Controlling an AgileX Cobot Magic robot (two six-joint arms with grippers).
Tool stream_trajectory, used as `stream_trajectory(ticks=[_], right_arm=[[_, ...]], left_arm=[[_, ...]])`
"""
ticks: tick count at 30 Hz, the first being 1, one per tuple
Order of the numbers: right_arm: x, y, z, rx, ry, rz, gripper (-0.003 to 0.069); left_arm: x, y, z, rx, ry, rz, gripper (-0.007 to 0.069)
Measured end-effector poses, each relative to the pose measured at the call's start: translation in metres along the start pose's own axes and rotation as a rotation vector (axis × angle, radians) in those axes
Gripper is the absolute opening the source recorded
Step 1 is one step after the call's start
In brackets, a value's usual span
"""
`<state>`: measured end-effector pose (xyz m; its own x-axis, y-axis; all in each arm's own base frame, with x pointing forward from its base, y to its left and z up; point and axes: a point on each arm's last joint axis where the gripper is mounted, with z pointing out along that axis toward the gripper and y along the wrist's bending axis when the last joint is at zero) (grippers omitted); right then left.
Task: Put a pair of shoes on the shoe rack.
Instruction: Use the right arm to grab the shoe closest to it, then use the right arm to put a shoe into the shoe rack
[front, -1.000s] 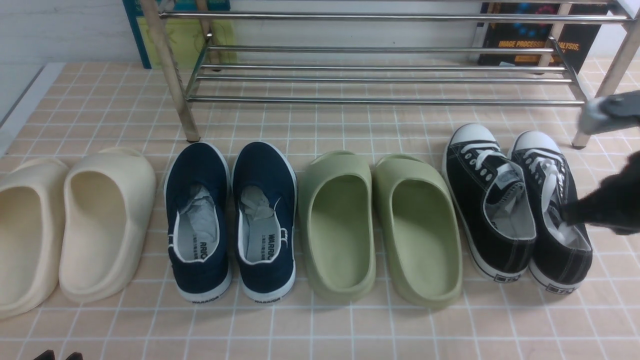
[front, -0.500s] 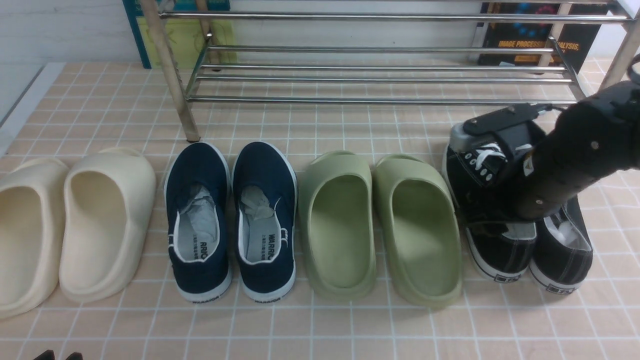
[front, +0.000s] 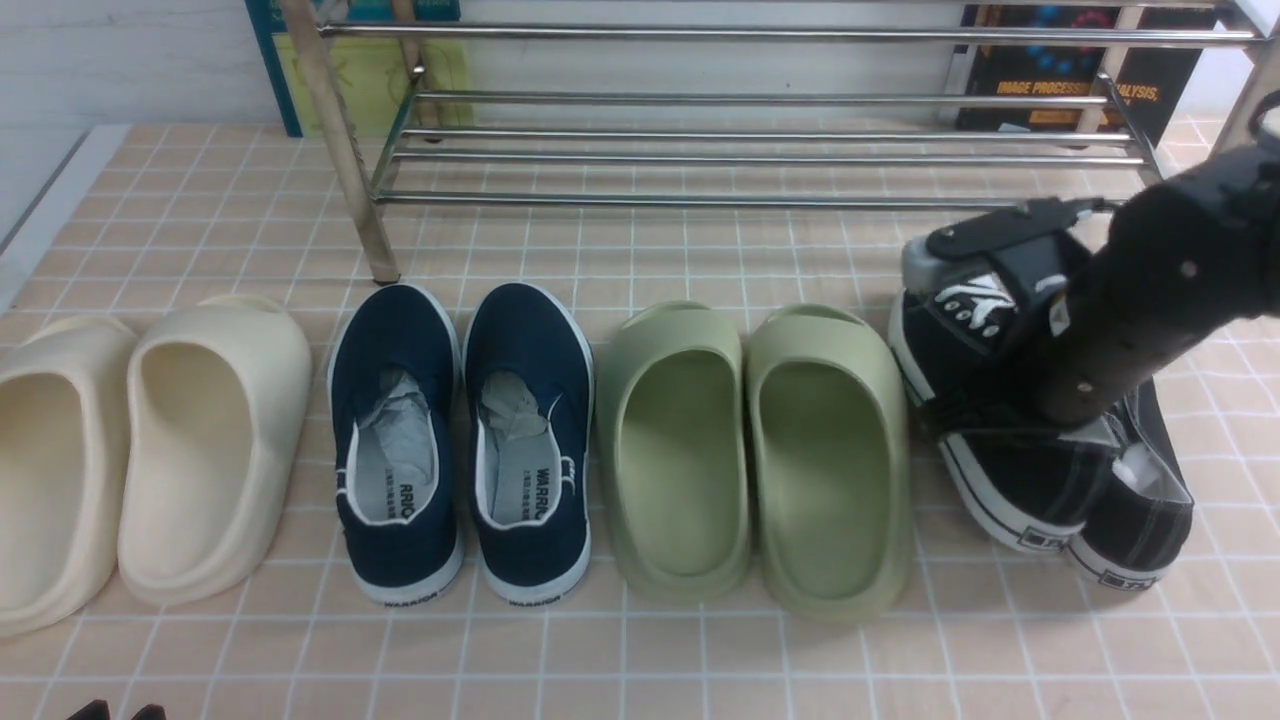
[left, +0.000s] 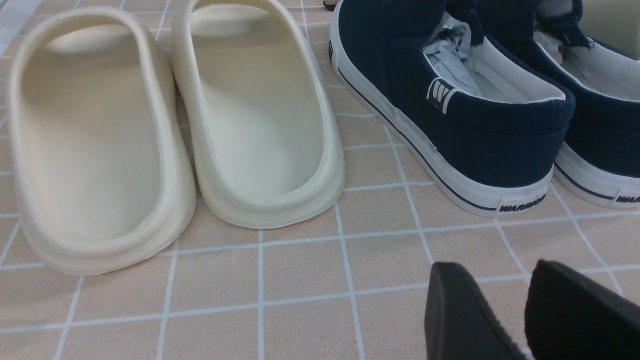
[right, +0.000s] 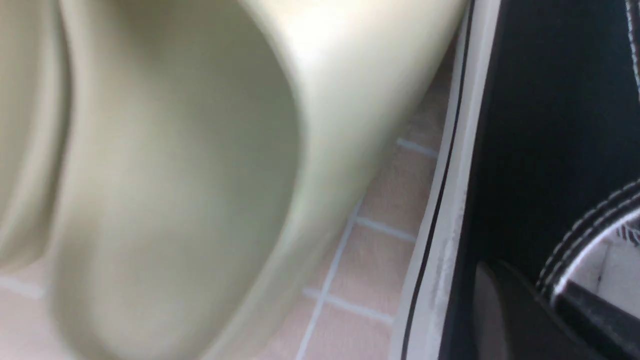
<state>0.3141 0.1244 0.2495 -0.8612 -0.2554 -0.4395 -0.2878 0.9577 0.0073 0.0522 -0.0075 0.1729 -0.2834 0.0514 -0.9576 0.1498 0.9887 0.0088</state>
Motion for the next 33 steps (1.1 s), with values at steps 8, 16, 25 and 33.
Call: stream_trajectory(ticks=[8, 16, 25, 33], right_arm=[[-0.026, -0.001, -0.052, 0.011, -0.164, -0.099, -0.0006], [-0.052, -0.008, -0.012, 0.141, -0.220, -0.207, -0.0004], [-0.109, -0.014, 0.021, 0.247, -0.298, -0.216, -0.0004], [-0.140, -0.035, 0.053, 0.256, -0.314, -0.140, -0.0003]], left_arm=[[0.000, 0.000, 0.000, 0.000, 0.000, 0.000, 0.0239], [0.000, 0.000, 0.000, 0.000, 0.000, 0.000, 0.0239], [0.000, 0.000, 0.000, 0.000, 0.000, -0.001, 0.0239], [0.000, 0.000, 0.000, 0.000, 0.000, -0.001, 0.0239]])
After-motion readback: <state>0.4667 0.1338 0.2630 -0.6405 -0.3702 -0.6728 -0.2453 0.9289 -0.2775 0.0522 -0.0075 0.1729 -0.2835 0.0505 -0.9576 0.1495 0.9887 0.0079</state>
